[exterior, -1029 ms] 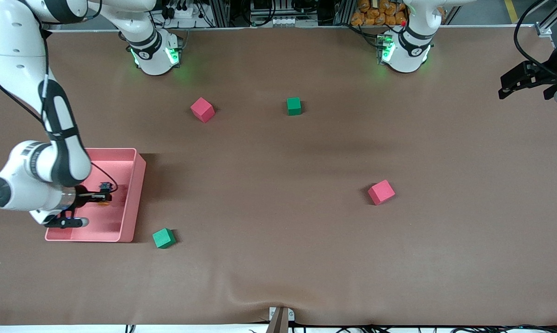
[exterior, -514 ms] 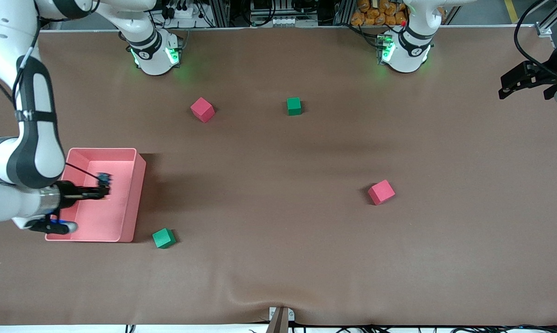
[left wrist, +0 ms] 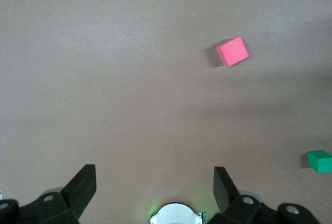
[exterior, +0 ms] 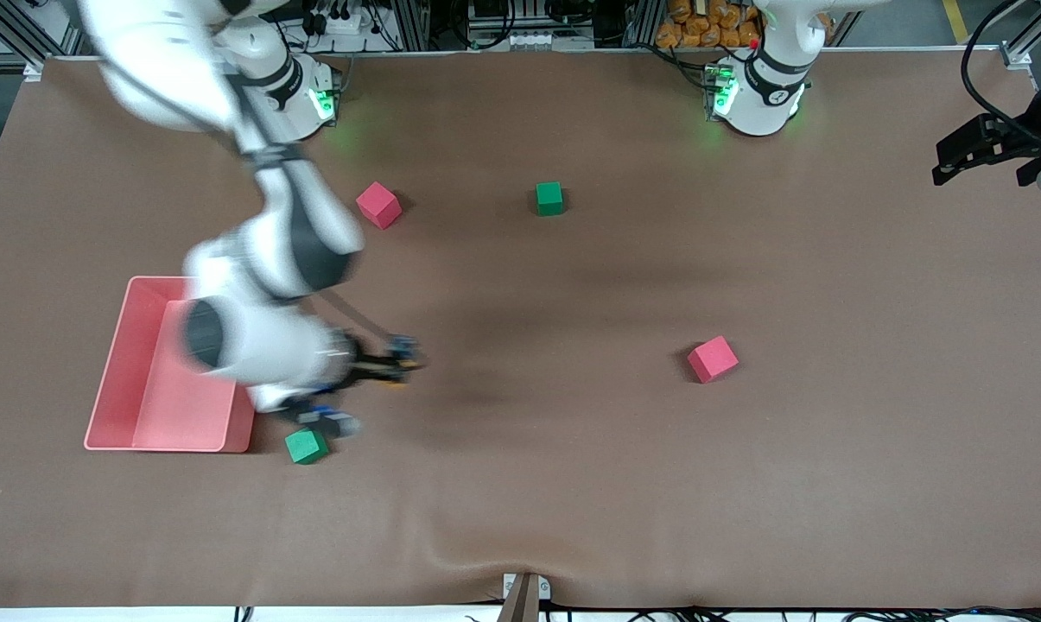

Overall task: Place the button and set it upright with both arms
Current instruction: 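Carry the button out of the tray and set it on the table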

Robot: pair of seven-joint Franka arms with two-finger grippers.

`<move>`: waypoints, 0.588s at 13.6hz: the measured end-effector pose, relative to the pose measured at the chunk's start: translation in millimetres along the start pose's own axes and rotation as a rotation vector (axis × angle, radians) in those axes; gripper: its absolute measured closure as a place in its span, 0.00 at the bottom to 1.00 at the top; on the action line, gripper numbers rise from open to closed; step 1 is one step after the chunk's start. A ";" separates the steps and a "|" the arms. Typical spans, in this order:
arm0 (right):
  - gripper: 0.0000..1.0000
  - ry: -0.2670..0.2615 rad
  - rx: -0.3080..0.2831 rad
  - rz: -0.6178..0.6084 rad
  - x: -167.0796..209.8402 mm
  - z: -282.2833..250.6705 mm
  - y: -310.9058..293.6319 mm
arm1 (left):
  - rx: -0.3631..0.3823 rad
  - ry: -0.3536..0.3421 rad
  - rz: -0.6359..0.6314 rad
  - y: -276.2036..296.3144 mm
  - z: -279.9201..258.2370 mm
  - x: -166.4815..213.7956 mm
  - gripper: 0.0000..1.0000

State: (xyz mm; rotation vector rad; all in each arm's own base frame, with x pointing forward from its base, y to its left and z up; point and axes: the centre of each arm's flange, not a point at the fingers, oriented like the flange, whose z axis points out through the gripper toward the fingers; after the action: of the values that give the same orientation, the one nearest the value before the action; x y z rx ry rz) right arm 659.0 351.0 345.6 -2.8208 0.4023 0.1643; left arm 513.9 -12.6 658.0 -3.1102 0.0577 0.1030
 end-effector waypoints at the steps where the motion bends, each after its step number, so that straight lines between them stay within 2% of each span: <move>1: 0.67 0.018 0.008 -0.026 -21.7 33.3 -27.7 | 0.000 0.000 0.000 0.0 0.0 0.0 0.00; 4: 0.67 0.046 -0.022 -0.132 -68.8 103.3 -67.9 | 0.000 0.000 0.000 0.0 0.0 0.0 0.00; 6: 0.67 0.057 -0.072 -0.212 -95.5 129.1 -83.1 | 0.000 0.000 0.000 -0.1 0.0 0.0 0.00; 8: 0.67 0.045 -0.095 -0.261 -125.7 149.8 -99.0 | 0.000 0.000 0.000 -0.1 0.0 0.0 0.00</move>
State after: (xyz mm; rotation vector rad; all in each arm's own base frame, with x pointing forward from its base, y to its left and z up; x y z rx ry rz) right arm 557.0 518.7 248.1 -2.9410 0.0345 0.0659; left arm 513.9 -12.6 658.0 -3.1102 0.0576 0.1029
